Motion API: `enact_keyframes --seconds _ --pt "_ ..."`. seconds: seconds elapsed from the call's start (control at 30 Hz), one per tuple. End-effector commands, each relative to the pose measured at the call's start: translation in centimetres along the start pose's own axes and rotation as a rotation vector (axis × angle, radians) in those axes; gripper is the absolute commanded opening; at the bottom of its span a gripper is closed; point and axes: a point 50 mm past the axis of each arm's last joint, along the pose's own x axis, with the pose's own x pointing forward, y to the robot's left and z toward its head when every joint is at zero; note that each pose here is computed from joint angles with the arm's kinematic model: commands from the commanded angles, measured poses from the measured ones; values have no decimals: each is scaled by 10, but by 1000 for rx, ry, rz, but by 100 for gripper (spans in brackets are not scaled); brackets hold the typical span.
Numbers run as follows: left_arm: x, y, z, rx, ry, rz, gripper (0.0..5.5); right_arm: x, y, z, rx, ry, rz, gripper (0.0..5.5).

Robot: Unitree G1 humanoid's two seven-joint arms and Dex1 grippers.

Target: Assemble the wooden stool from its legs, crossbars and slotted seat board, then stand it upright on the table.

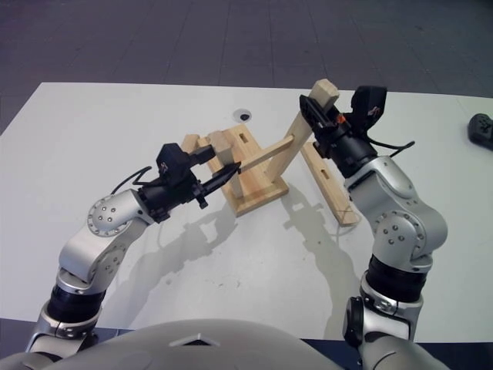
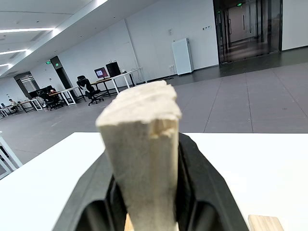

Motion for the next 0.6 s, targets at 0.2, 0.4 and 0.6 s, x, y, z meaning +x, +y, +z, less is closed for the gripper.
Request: enact_keyframes --seconds 0.2,0.4,0.6 --pt "-2 -11 -38 -75 196 -39 212 -4 16 -63 -33 395 146 105" --pt "-2 -12 -39 -67 200 -44 212 -8 12 -72 -38 520 149 105" --pt "-1 -12 -38 -56 200 -47 212 -21 7 -86 -120 732 185 105"
